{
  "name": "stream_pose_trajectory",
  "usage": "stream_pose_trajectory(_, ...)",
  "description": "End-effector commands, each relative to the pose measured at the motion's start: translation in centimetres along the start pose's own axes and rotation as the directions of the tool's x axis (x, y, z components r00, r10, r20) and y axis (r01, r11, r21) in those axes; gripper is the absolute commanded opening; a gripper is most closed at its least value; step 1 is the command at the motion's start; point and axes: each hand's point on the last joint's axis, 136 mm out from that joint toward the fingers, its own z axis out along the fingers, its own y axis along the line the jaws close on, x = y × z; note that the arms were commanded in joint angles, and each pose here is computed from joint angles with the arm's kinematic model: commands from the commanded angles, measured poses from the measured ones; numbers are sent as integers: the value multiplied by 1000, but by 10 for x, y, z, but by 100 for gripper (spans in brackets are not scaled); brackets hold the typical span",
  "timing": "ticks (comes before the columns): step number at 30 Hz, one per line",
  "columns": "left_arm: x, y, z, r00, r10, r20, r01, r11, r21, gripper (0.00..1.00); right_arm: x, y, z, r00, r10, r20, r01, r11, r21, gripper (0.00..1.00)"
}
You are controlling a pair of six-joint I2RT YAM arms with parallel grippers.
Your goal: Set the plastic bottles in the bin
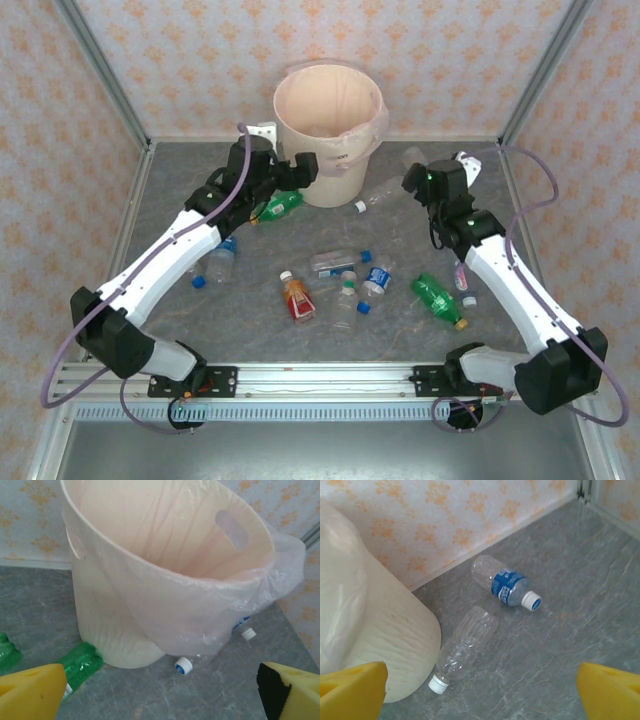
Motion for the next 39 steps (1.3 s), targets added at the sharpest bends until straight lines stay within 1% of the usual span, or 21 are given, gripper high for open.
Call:
stream_pose_trajectory(1, -9, -13, -22, 998, -36, 44, 32, 996, 79, 99, 19, 16, 24, 982, 141, -126, -153, 984, -93, 94)
stream_pose_trajectory(5, -6, -12, -38, 998, -43, 54, 38, 995, 94, 99, 31, 15, 56, 949, 233, -211, -255, 963, -84, 88)
stream_pose_trajectory(7, -8, -10, -49, 996, -53, 71, 46, 994, 100, 99, 34, 17, 72, 932, 274, -238, -300, 950, -82, 85)
stream_pose_trajectory(10, -12, -8, -65, 993, -64, 98, 53, 992, 113, 99, 39, 19, 94, 910, 316, -268, -344, 937, -60, 83)
stream_pose_trajectory(15, -18, -4, -93, 985, -85, 150, 66, 990, 128, 99, 52, 18, 130, 882, 351, -313, -369, 930, 2, 82)
stream_pose_trajectory(20, -20, 8, -112, 977, -94, 194, 76, 992, 102, 99, 65, 20, 162, 847, 384, -367, -399, 916, 37, 81)
stream_pose_trajectory(25, -20, 16, -122, 973, -99, 208, 85, 993, 77, 99, 80, 19, 187, 825, 401, -398, -407, 910, 75, 81)
stream_pose_trajectory(31, -16, 23, -126, 971, -98, 219, 87, 994, 59, 99, 99, 19, 213, 793, 416, -445, -408, 905, 120, 82)
stream_pose_trajectory(39, -19, 23, -129, 972, -83, 221, 74, 996, 49, 99, 122, 12, 231, 757, 451, -473, -424, 890, 169, 80)
